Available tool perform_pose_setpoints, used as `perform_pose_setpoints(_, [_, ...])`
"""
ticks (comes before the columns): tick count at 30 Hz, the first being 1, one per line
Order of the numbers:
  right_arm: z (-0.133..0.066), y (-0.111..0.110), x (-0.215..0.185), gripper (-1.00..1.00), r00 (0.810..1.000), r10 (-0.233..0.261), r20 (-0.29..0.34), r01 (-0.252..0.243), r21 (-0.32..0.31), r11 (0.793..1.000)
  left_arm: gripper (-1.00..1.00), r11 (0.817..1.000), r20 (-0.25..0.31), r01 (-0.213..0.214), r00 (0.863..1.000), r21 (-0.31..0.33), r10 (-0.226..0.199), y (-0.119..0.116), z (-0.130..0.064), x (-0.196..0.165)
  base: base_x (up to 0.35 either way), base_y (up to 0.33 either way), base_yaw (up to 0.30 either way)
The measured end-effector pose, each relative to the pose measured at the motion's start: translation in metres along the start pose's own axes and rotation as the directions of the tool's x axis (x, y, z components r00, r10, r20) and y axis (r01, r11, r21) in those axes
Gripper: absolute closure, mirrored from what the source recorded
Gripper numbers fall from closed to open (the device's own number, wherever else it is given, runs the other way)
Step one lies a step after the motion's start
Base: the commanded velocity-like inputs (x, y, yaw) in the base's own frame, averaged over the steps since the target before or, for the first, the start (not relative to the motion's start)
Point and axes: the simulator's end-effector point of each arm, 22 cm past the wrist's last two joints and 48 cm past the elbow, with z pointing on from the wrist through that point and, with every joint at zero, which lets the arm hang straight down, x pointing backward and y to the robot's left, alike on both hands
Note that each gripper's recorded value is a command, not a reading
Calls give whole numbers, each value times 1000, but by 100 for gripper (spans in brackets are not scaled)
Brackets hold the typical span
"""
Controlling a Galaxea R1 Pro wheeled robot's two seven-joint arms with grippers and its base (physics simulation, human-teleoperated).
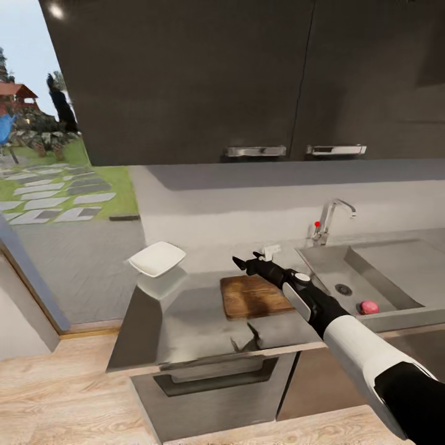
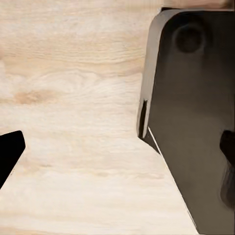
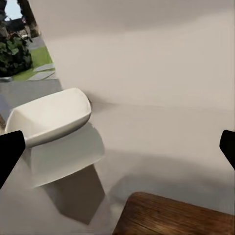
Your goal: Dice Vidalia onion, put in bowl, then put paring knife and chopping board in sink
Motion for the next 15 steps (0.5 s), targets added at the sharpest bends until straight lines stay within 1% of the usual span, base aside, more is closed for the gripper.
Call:
perform_pose_setpoints(1, [0, 0, 0, -100, 1000, 0, 0, 0, 2, 1000, -100, 997, 68, 69, 995, -43, -66, 30, 0, -32, -93, 122, 0])
perform_pose_setpoints(2, [0, 0, 0, -100, 1000, 0, -1, 0, 2, 1000, -100, 995, 94, 80, 993, -56, -74, 41, -1, -44, -74, 98, 0])
perform_pose_setpoints(4, [0, 0, 0, -100, 1000, 0, -1, 0, 2, 1000, -100, 994, 113, 87, 990, -64, -79, 48, -2, -53, -49, 64, 0])
perform_pose_setpoints(6, [0, 0, 0, -100, 1000, 0, 0, 0, 2, 1000, -100, 993, 144, 93, 986, -77, -81, 58, -4, -68, 10, 93, 0])
perform_pose_setpoints(9, [0, 0, 0, -100, 1000, 1, 0, -1, 2, 1000, -100, 991, 172, 94, 982, -95, -76, 73, -7, -81, 65, 211, 0])
perform_pose_setpoints(13, [-1, 0, 0, -100, 1000, 2, -3, -2, 2, 1000, -100, 990, 185, 93, 980, -110, -72, 85, -9, -88, 139, 284, 0])
perform_pose_setpoints(14, [-1, 0, 0, -100, 1000, 2, -3, -2, 2, 1000, -100, 989, 186, 93, 980, -111, -72, 86, -9, -89, 0, 0, 0])
perform_pose_setpoints(15, [0, -5, 10, -100, 1000, -3, -20, 3, 5, 1000, -100, 988, 166, 92, 984, -123, -70, 91, -8, -82, 0, 0, 0])
